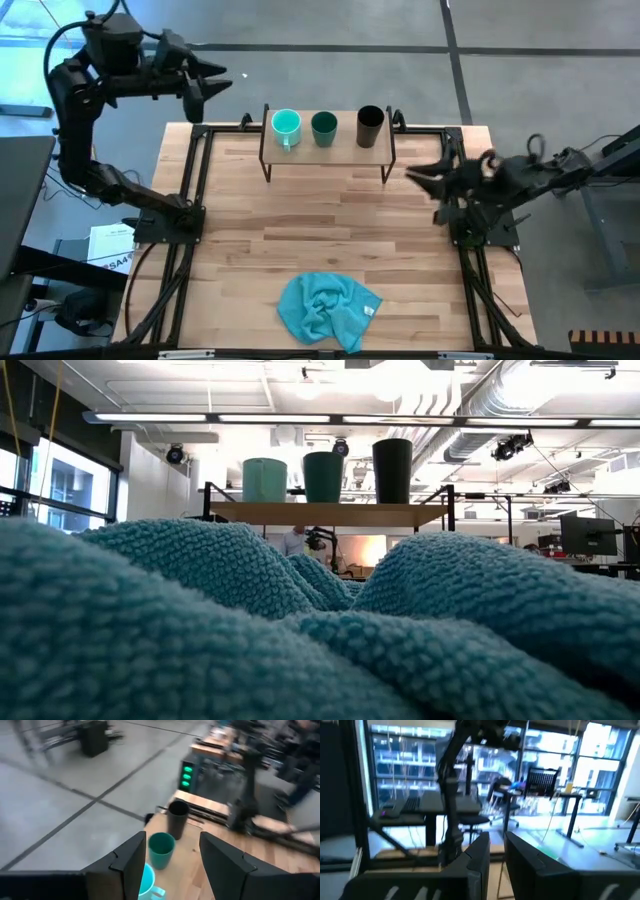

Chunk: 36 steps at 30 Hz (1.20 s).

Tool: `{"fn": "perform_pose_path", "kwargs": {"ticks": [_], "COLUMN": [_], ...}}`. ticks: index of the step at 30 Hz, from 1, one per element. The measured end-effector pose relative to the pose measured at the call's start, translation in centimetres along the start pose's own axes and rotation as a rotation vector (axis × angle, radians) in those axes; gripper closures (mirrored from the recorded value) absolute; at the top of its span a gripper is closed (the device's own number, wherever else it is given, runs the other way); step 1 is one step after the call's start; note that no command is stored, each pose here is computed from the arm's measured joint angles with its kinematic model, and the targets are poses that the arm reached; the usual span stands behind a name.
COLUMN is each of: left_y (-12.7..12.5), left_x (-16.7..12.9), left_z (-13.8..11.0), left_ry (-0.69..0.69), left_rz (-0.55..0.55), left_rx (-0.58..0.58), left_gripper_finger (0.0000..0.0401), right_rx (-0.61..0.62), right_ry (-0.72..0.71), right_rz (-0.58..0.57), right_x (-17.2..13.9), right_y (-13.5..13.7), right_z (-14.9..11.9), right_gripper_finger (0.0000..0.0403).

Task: Stack small to large cups/mugs on shelf
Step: Return to Home Position

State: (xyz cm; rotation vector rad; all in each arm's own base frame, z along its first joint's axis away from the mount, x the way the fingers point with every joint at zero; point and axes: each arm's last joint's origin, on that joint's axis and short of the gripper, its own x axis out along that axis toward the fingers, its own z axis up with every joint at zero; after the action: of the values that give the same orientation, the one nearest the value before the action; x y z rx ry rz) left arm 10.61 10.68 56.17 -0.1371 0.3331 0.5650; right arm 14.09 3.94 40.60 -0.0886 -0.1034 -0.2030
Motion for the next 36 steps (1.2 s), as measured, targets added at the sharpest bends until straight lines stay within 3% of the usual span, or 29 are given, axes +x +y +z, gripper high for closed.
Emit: {"fn": "perform_pose_path", "kwargs": {"ticks": [5,8,11,17,20,24,30,36], "left_y": [0.6,0.5,0.1,-1.5,-2.3,-3.1,-4.1,-4.1], "left_x": [-0.4,-1.5,-2.9,-5.4,-7.2,-9.0,-10.2,-9.1], "left_z": [-0.3,-0.5,-0.6,-1.4,-2.0,-2.4,-4.3,-7.3], "left_ry": [0.004,-0.015,-0.049,-0.057,-0.081,-0.139,-0.162,-0.158], "left_rz": [0.229,0.304,0.292,0.011,-0.116,-0.209,-0.430,-0.478], "left_rx": [-0.206,-0.228,-0.211,0.007,0.086,0.182,0.275,0.289], "left_gripper_finger": [0.0226,0.0226,0.0226,0.0226,0.0226,0.0226,0.0226,0.0226], "right_rx": [0.063,0.080,0.087,-0.066,-0.082,-0.103,-0.135,-0.095], "right_ry": [-0.059,-0.070,-0.109,-0.119,-0.094,-0.092,-0.086,-0.117], "right_rz": [-0.090,-0.141,-0.139,-0.044,-0.039,-0.038,-0.038,0.009], "right_x": [-2.5,-4.2,-5.7,-8.3,-9.3,-10.4,-11.6,-12.5], "right_y": [-2.2,-3.5,-4.5,-5.7,-6.3,-6.9,-7.6,-7.7], "right_z": [1.1,1.3,1.7,1.3,0.8,0.5,-0.2,-2.2], "right_gripper_finger": [0.0353,0.0353,0.0353,0.0353,0.0353,0.0353,0.0353,0.0353]}}
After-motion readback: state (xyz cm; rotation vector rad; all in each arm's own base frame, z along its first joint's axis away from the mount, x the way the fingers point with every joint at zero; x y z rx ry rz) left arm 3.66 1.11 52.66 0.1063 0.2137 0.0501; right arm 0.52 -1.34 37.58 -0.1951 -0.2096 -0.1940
